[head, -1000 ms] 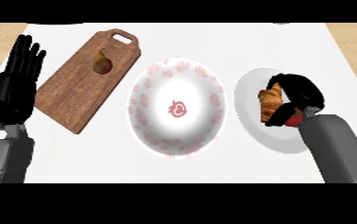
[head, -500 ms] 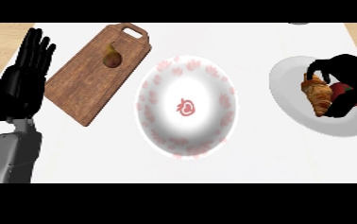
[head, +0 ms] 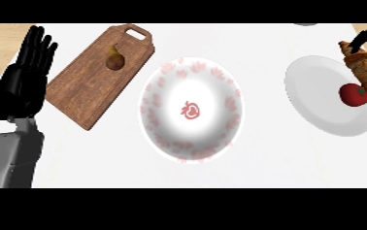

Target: Pick the croissant from the plate and place it in the bowl

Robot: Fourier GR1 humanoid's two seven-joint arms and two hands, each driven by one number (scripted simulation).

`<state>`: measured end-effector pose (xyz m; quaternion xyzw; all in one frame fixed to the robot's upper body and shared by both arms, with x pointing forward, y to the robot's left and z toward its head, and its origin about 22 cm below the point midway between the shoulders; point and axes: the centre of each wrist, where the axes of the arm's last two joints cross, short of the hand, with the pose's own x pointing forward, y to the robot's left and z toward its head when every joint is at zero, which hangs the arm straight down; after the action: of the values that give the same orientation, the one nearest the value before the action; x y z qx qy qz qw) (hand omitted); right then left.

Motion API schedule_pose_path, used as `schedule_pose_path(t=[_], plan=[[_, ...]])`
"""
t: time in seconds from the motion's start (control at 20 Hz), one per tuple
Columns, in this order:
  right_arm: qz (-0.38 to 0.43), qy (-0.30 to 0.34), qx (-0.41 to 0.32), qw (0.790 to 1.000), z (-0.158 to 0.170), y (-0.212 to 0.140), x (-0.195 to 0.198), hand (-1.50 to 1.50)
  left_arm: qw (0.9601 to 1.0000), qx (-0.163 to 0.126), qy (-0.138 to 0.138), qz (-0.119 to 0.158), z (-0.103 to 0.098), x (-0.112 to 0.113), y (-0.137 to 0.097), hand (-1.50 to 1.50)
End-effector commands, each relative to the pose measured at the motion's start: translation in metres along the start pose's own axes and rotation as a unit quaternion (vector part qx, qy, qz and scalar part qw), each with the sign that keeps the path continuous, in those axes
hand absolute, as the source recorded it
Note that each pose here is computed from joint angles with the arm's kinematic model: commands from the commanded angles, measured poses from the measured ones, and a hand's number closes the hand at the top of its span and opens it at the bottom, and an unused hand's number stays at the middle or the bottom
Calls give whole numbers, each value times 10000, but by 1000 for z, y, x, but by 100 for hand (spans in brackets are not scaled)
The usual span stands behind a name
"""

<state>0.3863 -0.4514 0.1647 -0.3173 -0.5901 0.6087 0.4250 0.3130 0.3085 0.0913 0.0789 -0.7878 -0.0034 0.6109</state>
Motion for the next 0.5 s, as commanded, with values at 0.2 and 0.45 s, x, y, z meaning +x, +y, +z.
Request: schedule_pose_path(t=[0.2,0.45], plan=[[-705,-1260,-986,9846,-14,-72,8,150,9999,58,57,-102,1,1,15,0],[-1576,-1933,-1102,9621,-28,-88,19,150,9997,218,109,-31,13,-17,11,0]])
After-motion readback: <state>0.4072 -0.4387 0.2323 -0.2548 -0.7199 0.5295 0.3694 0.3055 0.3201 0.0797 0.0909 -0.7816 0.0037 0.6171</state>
